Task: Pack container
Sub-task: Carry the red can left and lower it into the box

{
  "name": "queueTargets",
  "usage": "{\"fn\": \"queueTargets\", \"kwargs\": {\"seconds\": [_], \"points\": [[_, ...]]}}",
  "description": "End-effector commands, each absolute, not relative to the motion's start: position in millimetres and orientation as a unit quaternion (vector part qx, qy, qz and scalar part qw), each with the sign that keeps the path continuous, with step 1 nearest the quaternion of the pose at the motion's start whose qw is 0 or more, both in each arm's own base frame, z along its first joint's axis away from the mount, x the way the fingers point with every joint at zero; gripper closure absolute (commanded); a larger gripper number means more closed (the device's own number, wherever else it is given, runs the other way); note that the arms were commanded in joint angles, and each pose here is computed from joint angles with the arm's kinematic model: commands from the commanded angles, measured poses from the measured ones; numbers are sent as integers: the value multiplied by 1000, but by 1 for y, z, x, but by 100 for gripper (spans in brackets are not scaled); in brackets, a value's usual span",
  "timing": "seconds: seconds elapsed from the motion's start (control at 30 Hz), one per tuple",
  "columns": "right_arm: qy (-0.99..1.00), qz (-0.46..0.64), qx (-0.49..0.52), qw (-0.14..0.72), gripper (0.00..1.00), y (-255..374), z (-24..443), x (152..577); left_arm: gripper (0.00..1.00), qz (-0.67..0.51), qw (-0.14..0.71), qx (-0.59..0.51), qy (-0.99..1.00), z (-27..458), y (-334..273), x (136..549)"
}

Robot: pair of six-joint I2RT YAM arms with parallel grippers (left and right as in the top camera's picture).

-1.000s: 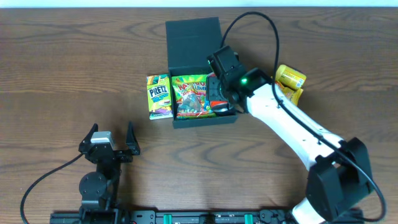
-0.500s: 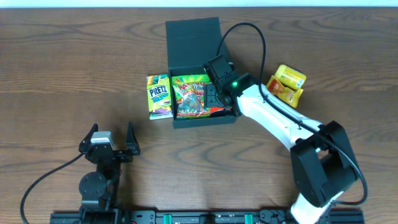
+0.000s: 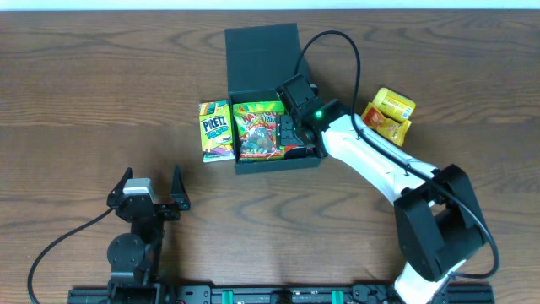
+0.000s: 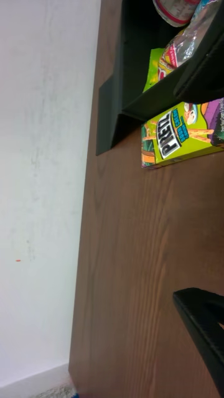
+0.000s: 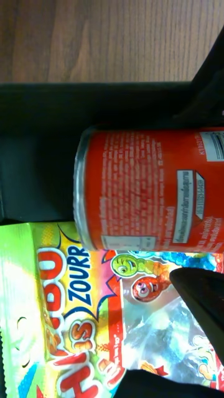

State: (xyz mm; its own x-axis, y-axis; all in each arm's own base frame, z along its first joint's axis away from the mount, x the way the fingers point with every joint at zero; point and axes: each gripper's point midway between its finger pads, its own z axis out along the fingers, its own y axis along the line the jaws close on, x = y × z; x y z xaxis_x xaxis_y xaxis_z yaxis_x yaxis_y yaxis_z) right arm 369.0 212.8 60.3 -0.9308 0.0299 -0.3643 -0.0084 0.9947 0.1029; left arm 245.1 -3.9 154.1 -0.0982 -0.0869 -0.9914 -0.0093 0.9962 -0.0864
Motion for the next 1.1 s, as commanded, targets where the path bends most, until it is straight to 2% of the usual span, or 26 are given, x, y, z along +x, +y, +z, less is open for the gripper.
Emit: {"fn": "queueTargets", "kwargs": {"seconds": [0.0, 0.07, 0.47, 0.5, 0.57, 0.6, 0.67, 0.83, 1.07], "points": [[978, 34, 8, 205, 33, 207, 67, 372, 4, -21, 648, -35, 761, 135, -1, 244], [976, 27, 10, 215, 43, 204, 73, 374, 5, -21, 648, -35, 761, 135, -1, 244], [968, 28, -4, 248, 43, 202, 104, 373, 5, -21, 648, -35, 761, 136, -1, 244], [967, 33, -5, 251, 46, 203, 109, 371, 5, -21, 648, -35, 761, 135, -1, 244], [966, 43, -10, 255, 63, 207, 120, 366, 5, -21, 648, -35, 761, 135, -2, 244], [966, 46, -14, 256, 79, 208, 125, 362, 5, -21, 648, -35, 761, 135, -1, 244], [966, 46, -21, 252, 97, 210, 130, 354, 5, -21, 648, -35, 761, 135, -1, 244], [975, 38, -28, 218, 98, 214, 110, 337, 5, -21, 648, -35, 761, 135, -1, 244], [974, 22, -17, 227, 99, 207, 80, 351, 5, -21, 648, -35, 761, 135, -1, 244]]}}
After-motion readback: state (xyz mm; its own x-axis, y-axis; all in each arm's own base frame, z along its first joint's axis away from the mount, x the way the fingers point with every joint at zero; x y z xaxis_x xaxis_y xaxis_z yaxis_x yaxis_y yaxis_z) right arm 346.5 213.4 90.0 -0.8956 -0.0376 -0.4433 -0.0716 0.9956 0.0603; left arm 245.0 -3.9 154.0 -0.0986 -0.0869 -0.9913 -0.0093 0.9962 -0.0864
